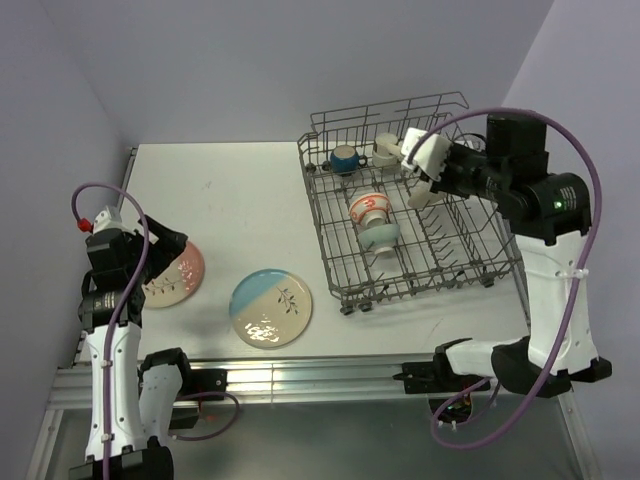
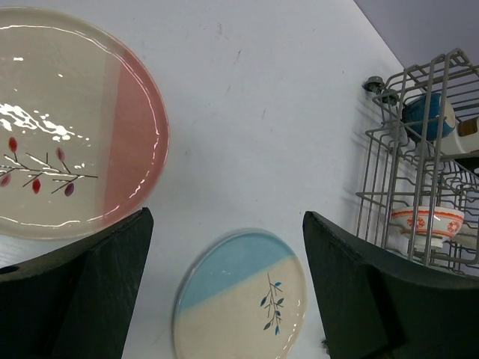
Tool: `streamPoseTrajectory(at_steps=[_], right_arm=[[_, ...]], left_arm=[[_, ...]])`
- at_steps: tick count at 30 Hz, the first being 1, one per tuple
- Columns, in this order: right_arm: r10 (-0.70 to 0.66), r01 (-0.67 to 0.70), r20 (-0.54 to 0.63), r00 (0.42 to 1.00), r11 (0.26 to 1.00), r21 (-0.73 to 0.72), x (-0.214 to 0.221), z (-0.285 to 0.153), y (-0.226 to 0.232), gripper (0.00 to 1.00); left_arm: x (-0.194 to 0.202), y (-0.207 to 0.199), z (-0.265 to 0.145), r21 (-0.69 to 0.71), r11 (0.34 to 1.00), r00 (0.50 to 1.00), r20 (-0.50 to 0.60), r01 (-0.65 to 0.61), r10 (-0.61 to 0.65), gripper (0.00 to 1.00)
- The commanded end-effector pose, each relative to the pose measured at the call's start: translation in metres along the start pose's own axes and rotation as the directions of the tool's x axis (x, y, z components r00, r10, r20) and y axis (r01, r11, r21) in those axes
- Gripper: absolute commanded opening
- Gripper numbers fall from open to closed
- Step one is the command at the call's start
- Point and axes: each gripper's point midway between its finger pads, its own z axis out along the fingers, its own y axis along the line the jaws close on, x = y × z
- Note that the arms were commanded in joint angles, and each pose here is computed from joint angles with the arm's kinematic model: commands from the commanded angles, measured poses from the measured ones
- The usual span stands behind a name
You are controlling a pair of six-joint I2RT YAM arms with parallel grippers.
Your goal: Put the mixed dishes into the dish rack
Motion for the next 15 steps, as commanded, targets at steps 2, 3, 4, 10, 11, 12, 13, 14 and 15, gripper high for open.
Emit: streamPoseTrajectory(at_steps=[2, 3, 4, 10, 11, 12, 13, 14, 15], right_arm=[[-0.140, 0.142, -0.075, 0.987, 0.990, 0.023, 0.022, -0.034, 0.001, 0.00], [-0.154, 0.154, -0.128, 0.980, 0.988, -0.004, 0.037, -0.036, 0.005, 0.00], [-0.157, 0.155, -0.157, 0.975, 0.988, -0.022, 0.046, -0.038, 0.008, 0.00], [-0.205, 0.168, -0.312, 0.928, 0.975, -0.142, 0.095, -0.036, 0.026, 0.00], [-0.213, 0.169, -0.323, 0.922, 0.973, -0.158, 0.100, -0.033, 0.027, 0.00], [-0.228, 0.174, -0.333, 0.915, 0.967, -0.184, 0.105, -0.029, 0.029, 0.00], [-0.234, 0.174, -0.349, 0.908, 0.965, -0.195, 0.110, -0.025, 0.028, 0.00], [-0.245, 0.171, -0.383, 0.891, 0.961, -0.216, 0.120, -0.020, 0.027, 0.00], [-0.267, 0.185, -0.395, 0.879, 0.954, -0.234, 0.128, -0.013, 0.026, 0.00]], left_arm=[[-0.009, -0.009, 0.005, 0.054, 0.998, 0.999, 0.032, -0.033, 0.032, 0.88], [-0.008, -0.009, 0.006, 0.057, 0.998, 0.999, 0.030, -0.033, 0.032, 0.88], [-0.006, -0.008, 0.008, 0.055, 0.998, 0.999, 0.024, -0.032, 0.031, 0.87], [0.003, -0.005, 0.015, 0.069, 0.997, 1.000, 0.003, -0.023, 0.023, 0.87], [0.005, -0.005, 0.016, 0.073, 0.997, 1.000, -0.002, -0.019, 0.019, 0.87], [0.006, -0.005, 0.017, 0.077, 0.997, 1.000, -0.005, -0.018, 0.018, 0.87], [0.009, -0.004, 0.018, 0.080, 0.997, 1.000, -0.013, -0.015, 0.016, 0.87], [0.009, -0.005, 0.018, 0.084, 0.996, 1.000, -0.013, -0.015, 0.017, 0.87], [0.009, -0.005, 0.018, 0.086, 0.996, 1.000, -0.013, -0.017, 0.018, 0.87]])
